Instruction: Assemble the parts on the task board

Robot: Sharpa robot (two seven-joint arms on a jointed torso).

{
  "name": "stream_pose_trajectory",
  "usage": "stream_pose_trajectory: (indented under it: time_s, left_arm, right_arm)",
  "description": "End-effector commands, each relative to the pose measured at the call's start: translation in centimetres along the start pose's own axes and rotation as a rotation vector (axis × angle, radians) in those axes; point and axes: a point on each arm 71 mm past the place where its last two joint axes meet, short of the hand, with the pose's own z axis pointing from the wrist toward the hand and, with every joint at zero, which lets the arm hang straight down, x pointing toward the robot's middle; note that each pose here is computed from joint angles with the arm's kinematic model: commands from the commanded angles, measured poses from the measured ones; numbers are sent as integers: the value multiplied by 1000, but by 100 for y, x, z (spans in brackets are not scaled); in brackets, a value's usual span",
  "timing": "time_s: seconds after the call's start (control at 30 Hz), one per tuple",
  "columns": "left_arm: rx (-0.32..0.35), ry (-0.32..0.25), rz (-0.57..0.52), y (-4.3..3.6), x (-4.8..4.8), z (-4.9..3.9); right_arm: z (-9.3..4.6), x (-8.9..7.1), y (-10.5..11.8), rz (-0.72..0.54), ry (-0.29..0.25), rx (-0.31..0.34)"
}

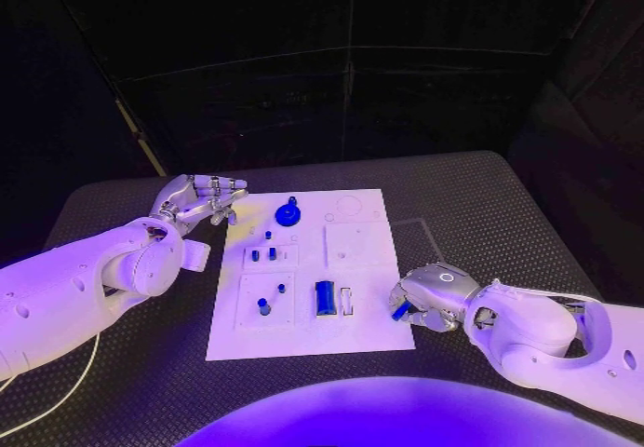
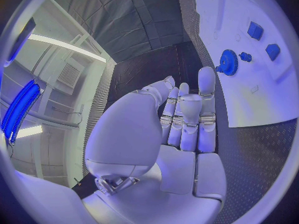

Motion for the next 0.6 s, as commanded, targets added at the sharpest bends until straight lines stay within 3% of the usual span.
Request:
stream_pose_trajectory:
  time_s: [0.03,0.6]
  left_arm:
    - [4,9,-7,-13,10,2]
    - [3,11,-7,-13,14,2]
  right_arm:
    - [-4,49,-27,-37,33,11]
    - [86,59,49,-72,19,-28]
